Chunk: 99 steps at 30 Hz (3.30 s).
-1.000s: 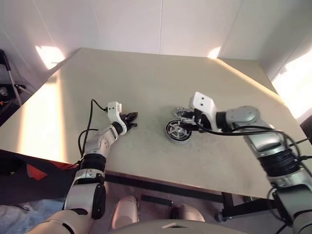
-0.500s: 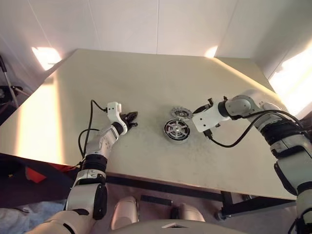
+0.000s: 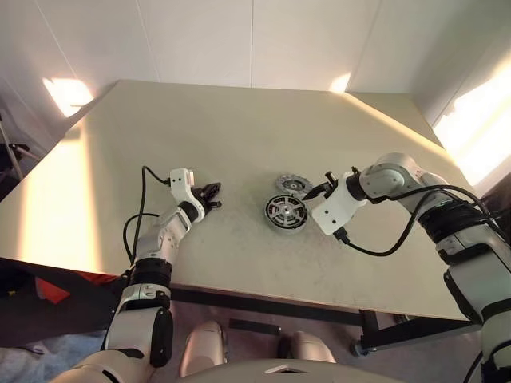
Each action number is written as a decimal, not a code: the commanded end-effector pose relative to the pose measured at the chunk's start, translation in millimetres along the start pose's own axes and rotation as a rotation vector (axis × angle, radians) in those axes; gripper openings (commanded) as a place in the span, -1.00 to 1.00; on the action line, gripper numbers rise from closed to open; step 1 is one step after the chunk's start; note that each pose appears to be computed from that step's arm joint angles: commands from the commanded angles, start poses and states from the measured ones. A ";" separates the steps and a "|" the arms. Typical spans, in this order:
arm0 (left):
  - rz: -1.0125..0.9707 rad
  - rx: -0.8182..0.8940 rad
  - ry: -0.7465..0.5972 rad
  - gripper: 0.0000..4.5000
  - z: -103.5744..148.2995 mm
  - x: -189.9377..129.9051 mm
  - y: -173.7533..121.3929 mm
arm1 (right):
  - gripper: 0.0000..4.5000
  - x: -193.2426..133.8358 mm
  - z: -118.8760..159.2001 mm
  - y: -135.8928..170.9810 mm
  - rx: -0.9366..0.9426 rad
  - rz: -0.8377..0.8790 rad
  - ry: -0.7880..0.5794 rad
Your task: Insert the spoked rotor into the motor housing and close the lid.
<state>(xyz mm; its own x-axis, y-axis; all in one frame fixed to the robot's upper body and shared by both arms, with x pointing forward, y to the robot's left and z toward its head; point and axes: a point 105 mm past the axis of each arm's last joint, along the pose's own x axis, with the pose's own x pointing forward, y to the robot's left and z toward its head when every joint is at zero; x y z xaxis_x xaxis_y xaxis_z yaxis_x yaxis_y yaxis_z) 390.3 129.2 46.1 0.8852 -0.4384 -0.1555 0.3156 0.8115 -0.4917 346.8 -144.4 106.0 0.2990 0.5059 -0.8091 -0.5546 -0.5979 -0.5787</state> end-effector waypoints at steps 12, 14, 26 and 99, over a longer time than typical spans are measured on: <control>0.015 -0.003 0.028 -0.77 -5.1 -1.3 4.2 | -0.10 11.2 17.0 -19.9 -0.093 -0.028 -0.036; 0.022 -0.006 0.024 -0.77 -5.2 -2.4 5.8 | -0.10 13.4 17.7 -18.4 -0.106 -0.013 -0.038; 0.038 -0.010 0.017 -0.77 -4.7 -5.6 10.3 | -0.91 24.0 12.3 -13.2 -0.102 0.025 -0.022; -0.276 0.267 0.180 -0.77 -3.4 15.3 -33.3 | 0.98 -38.0 71.1 68.1 2.303 -0.506 -0.822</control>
<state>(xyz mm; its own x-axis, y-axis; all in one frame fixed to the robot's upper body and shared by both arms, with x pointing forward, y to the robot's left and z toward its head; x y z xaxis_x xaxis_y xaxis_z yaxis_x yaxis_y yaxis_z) 389.6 96.0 47.3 0.6940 -0.6834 -0.2264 0.6061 0.7243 -0.3286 245.0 -163.3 92.9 0.7001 0.6682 -0.2519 -0.2675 0.5725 0.7750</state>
